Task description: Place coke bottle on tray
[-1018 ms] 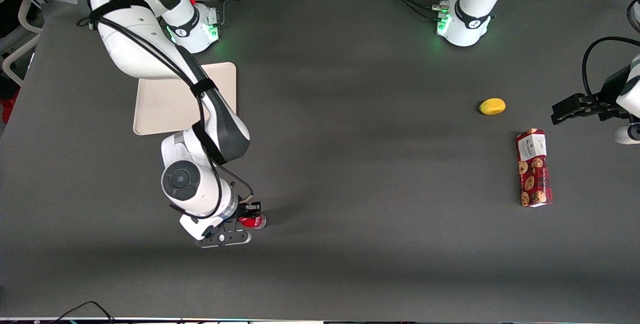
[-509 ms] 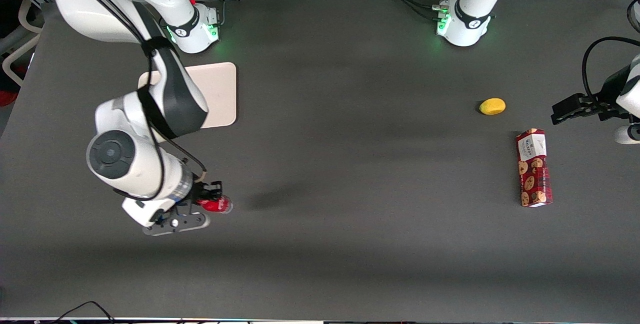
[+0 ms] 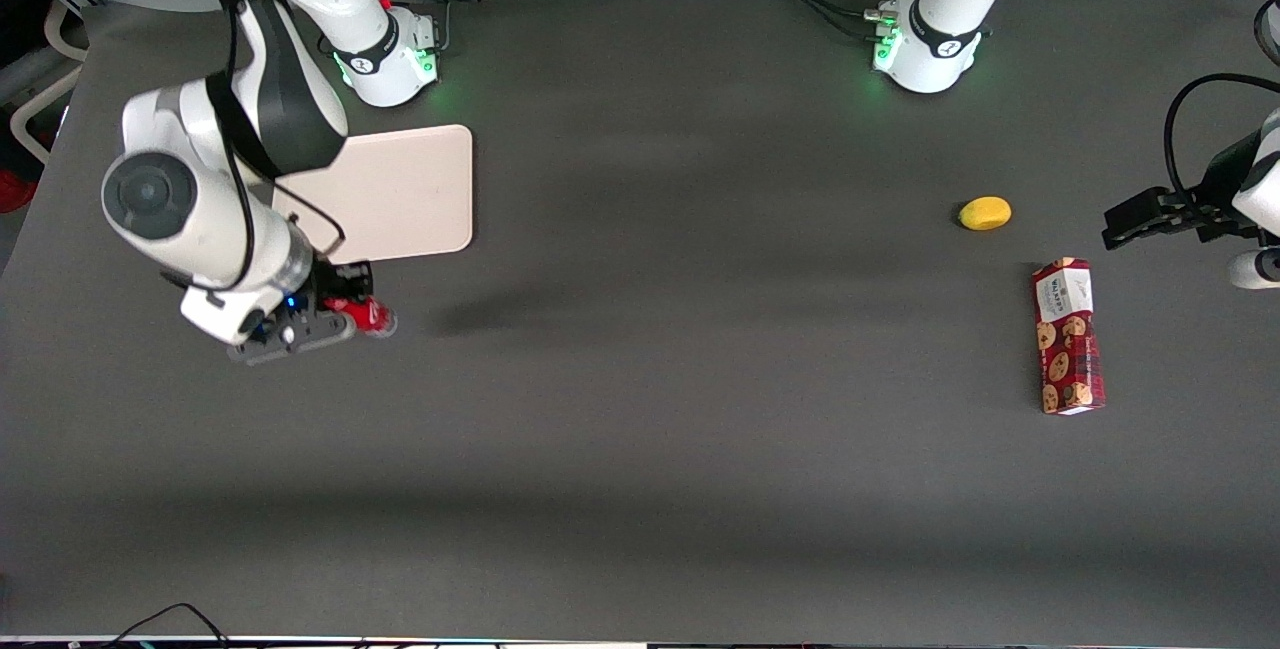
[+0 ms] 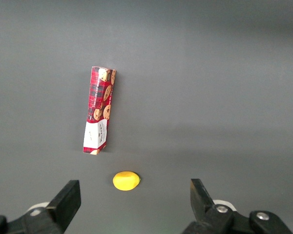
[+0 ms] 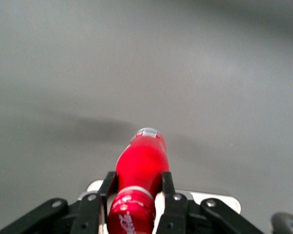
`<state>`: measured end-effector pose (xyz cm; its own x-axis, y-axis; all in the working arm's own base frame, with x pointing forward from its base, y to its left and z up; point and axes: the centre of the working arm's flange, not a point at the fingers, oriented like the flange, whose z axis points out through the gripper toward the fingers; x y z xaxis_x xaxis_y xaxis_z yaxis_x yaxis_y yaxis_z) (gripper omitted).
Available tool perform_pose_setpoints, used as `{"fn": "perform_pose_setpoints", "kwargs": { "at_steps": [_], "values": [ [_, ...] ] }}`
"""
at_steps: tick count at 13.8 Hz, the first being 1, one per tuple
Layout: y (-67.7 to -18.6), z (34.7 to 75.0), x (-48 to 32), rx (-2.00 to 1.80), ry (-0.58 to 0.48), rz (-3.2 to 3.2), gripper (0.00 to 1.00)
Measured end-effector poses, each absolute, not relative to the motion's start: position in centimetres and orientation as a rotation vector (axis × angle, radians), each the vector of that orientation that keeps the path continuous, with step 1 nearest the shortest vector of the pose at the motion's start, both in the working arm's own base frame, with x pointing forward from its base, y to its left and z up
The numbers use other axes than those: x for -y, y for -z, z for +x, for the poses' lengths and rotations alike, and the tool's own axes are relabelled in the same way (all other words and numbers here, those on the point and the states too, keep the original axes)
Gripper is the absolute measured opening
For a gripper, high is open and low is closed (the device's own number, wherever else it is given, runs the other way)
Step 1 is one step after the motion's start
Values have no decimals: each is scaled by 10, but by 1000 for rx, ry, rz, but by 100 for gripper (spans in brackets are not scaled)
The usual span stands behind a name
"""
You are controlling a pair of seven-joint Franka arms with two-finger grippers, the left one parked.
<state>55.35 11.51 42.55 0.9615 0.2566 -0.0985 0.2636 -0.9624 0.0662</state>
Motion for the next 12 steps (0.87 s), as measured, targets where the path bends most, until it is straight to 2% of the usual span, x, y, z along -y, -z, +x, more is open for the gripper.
{"fn": "perform_pose_setpoints", "kwargs": {
  "at_steps": [5, 7, 12],
  "values": [
    [-379, 438, -27, -411, 157, 3055, 42],
    [-369, 413, 11, -446, 167, 3087, 42],
    [-353, 377, 90, -512, 191, 3154, 42]
  ]
}}
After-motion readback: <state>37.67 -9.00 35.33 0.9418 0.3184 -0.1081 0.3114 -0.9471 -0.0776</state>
